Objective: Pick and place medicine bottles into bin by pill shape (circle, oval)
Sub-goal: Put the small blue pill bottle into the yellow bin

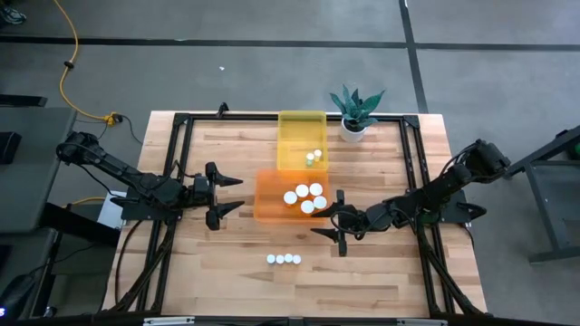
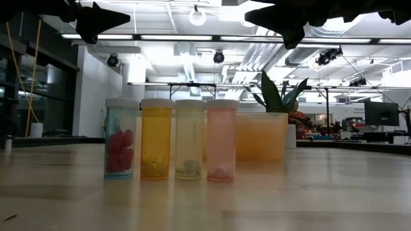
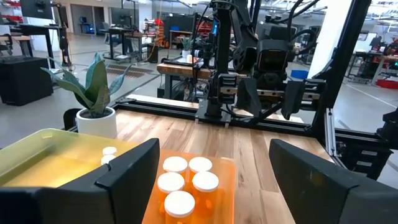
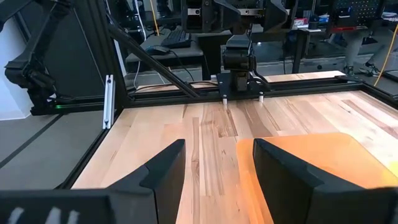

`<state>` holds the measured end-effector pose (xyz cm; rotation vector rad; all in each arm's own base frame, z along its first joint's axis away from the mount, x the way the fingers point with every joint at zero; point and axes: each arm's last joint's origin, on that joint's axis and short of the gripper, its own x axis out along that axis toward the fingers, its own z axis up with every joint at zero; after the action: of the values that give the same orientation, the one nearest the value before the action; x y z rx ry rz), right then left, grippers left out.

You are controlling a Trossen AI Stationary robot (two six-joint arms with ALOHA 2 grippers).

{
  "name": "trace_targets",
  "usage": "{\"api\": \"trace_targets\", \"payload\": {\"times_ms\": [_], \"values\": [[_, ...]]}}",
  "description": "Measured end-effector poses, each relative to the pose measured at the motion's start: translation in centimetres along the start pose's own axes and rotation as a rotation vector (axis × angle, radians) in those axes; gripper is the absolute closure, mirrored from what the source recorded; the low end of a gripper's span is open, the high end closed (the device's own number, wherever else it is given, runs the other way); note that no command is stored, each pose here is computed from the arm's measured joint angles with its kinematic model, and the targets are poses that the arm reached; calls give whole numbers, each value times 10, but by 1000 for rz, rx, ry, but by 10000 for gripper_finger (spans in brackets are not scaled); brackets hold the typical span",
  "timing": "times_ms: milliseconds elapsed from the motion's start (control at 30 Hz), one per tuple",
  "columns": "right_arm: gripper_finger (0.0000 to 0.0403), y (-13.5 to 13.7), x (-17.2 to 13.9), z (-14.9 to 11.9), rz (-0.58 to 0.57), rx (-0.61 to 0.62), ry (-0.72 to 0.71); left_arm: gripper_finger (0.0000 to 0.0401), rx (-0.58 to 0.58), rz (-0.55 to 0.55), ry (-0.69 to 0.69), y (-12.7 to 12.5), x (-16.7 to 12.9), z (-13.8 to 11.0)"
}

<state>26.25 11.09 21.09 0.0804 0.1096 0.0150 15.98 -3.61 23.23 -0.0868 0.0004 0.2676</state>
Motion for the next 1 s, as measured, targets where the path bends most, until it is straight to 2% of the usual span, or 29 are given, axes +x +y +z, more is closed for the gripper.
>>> {"api": "trace_targets", "payload": {"times_ms": [767,1000], "values": [[221,0,0,0,-1,0,0,110,0,0,0,0,0,0],[221,0,0,0,-1,0,0,110,-59,-50,3,-2,0,0]]}}
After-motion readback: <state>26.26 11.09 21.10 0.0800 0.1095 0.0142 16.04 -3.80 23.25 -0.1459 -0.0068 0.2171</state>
